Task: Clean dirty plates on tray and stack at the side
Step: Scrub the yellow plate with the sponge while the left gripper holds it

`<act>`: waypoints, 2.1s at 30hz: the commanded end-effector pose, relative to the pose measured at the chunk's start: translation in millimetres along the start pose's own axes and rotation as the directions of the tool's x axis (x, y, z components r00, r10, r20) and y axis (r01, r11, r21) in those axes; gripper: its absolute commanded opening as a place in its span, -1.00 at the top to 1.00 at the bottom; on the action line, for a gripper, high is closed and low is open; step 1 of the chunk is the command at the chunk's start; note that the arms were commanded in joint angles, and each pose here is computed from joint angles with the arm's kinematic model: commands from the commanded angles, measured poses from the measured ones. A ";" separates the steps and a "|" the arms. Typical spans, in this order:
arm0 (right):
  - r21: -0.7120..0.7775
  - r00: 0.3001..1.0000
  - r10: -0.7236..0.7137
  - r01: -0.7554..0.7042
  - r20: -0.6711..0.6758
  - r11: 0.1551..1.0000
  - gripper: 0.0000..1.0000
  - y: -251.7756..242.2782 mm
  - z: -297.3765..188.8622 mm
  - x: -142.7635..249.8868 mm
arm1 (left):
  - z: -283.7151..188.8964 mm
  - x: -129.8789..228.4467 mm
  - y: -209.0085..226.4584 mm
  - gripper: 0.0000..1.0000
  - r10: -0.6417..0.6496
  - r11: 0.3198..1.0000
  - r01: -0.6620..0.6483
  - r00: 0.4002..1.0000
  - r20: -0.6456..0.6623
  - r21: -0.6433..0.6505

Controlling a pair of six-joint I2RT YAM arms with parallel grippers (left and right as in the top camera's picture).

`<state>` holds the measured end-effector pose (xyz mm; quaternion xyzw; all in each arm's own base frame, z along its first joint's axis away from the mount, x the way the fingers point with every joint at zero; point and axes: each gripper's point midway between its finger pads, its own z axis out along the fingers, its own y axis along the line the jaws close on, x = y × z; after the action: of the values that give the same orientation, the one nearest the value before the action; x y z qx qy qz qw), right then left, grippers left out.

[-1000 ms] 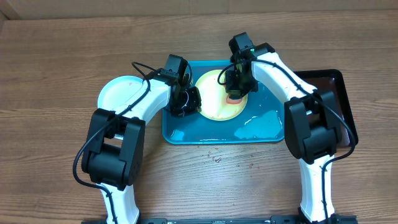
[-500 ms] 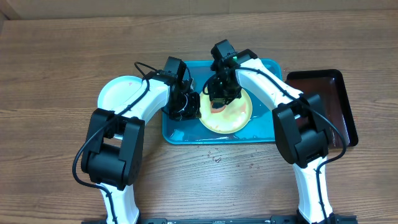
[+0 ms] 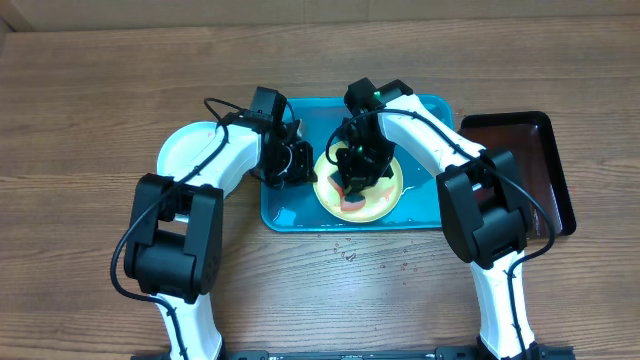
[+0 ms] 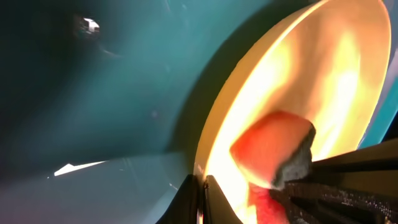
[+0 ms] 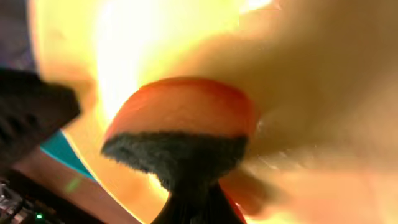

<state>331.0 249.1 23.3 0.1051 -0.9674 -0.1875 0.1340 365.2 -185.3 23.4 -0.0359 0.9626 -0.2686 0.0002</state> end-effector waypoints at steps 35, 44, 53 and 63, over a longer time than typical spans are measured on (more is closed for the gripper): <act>0.147 0.949 0.179 -0.222 0.259 0.964 0.92 -63.2 -13.0 -58.9 | 6.1 -50.2 3.4 -0.03 -0.099 0.970 0.160 0.948 0.304 -0.182; 0.152 0.951 0.184 -0.225 0.247 0.962 0.92 -63.9 -12.4 -55.6 | 35.6 -49.8 -0.9 0.33 -0.118 0.970 0.174 0.947 0.298 -0.172; 0.081 0.959 0.192 -0.212 0.206 0.974 0.92 -50.5 -9.1 -50.6 | 34.9 -51.1 -1.3 0.92 -0.118 0.974 0.167 0.950 0.288 -0.152; -0.093 0.977 0.119 -0.104 0.176 0.990 0.92 7.3 1.8 -52.1 | 37.1 -47.6 -8.8 0.92 -0.092 0.985 0.126 0.963 0.255 -0.121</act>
<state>396.9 239.5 16.9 0.0102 -0.9808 -0.1920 0.0311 420.8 -198.3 8.1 -0.1393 0.9650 -0.1826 0.1263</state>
